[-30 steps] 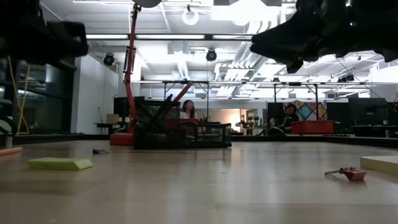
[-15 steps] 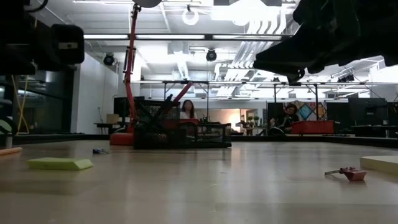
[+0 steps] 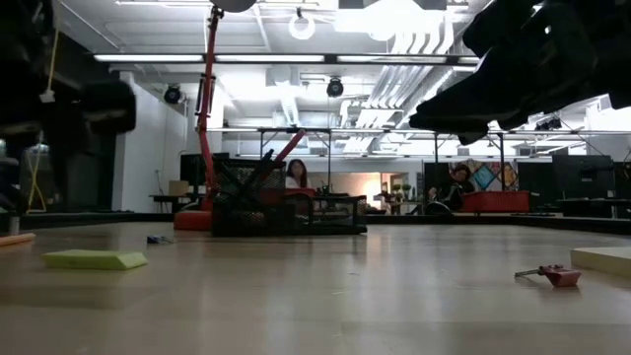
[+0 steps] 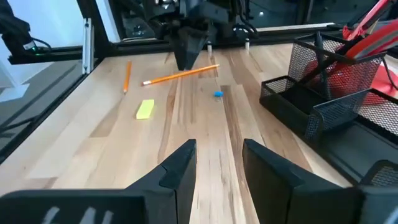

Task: Pick and place office supplies into organizer
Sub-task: Put the top orange pencil into the desk organizer

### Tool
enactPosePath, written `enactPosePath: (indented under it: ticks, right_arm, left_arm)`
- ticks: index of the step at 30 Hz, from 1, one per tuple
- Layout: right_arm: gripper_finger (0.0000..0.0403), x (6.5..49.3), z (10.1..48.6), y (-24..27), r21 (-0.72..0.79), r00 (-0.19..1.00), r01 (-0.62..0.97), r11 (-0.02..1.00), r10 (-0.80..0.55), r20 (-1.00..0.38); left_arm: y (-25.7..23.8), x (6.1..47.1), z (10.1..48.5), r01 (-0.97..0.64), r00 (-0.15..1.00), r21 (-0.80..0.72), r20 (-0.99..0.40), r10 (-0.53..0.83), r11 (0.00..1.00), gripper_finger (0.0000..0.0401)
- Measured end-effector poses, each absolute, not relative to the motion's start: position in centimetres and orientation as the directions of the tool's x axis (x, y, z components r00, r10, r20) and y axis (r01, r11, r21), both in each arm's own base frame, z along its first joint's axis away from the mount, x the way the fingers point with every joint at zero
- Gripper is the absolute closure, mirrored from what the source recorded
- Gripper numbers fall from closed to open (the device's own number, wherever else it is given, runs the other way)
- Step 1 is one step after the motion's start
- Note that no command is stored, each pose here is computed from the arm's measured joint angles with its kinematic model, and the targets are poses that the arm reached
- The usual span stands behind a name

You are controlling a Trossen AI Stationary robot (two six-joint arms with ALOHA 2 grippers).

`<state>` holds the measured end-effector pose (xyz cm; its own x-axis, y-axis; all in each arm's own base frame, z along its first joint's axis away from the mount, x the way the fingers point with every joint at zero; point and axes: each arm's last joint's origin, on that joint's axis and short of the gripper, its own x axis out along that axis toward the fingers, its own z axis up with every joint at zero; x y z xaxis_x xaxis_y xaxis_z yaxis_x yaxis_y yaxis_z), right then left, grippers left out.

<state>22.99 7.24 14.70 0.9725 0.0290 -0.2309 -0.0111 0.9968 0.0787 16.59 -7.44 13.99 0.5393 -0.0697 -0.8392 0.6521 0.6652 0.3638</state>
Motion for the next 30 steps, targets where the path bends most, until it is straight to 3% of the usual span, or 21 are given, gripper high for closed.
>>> enactPosePath:
  ticks: [5,9,13,24,30]
  right_arm:
    - [0.0281,23.0,14.6,7.1,0.068,0.97,-0.005,0.998,0.022,-0.242]
    - [0.0281,22.9,14.3,7.0,0.066,0.963,0.001,0.998,0.017,-0.271]
    - [0.0281,22.9,14.2,7.0,0.085,0.959,0.009,0.996,0.016,-0.284]
    - [0.0281,22.9,14.2,7.0,0.111,0.959,0.017,0.994,0.015,-0.283]
    - [0.0281,22.9,14.2,7.0,0.105,0.96,0.04,0.994,-0.009,-0.28]
  left_arm:
    - [-8.3,16.7,14.5,0.693,0.502,0.336,-0.86,-0.093,0.637,0.0286]
    - [-8.7,16.4,16.4,0.723,0.392,0.281,-0.919,-0.039,0.631,0.0286]
    - [-8.9,16.3,17.5,0.718,0.376,0.304,-0.927,0.02,0.626,0.0286]
    - [-9.3,16.9,13.9,0.773,0.182,0.203,-0.979,0.096,0.601,0.0286]
    - [-9.6,17.4,12.9,0.781,0.154,0.188,-0.982,0.108,0.595,0.0286]
